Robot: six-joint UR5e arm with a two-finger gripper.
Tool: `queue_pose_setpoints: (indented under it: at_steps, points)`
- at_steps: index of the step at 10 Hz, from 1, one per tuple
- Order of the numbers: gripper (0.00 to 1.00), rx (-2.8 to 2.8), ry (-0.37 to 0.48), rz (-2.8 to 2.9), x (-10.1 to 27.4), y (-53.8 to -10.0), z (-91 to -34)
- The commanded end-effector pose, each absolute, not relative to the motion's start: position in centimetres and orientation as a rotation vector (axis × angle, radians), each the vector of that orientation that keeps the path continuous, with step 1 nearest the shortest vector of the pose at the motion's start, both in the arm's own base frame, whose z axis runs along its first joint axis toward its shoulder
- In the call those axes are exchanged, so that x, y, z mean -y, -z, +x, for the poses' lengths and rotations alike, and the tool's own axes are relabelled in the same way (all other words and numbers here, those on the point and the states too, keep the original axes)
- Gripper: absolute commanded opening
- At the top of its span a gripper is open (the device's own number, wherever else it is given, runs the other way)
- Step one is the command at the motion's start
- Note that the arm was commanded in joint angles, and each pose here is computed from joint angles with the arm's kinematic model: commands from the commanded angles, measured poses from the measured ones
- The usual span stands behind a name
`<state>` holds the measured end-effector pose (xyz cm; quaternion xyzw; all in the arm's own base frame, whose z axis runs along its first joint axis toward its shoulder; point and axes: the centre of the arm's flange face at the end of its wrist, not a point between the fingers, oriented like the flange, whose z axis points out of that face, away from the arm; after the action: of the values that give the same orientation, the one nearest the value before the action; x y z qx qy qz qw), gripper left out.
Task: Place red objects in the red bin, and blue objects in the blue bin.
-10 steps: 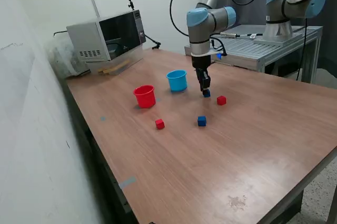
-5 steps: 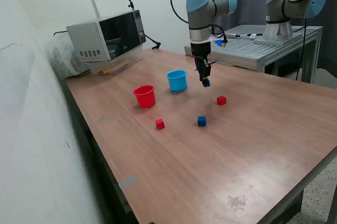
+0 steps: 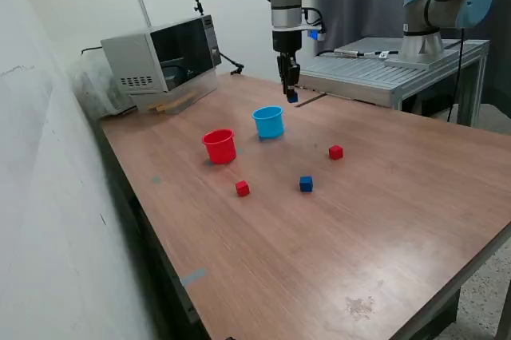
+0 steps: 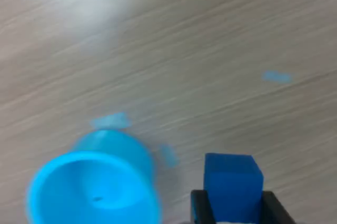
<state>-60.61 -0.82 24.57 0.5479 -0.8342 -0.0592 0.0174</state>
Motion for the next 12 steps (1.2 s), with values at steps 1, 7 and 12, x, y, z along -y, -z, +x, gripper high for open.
queue_pose_setpoints:
  at_steps: [1, 7, 12]
  points:
    - [0.0, 2.663, 0.187, 1.607, -5.6, -24.8, -60.3]
    - [0.0, 2.662, 0.21, 1.559, -8.0, -24.9, -60.3]
    - [0.0, 2.64, 0.245, 1.548, -8.0, -25.1, -60.7]
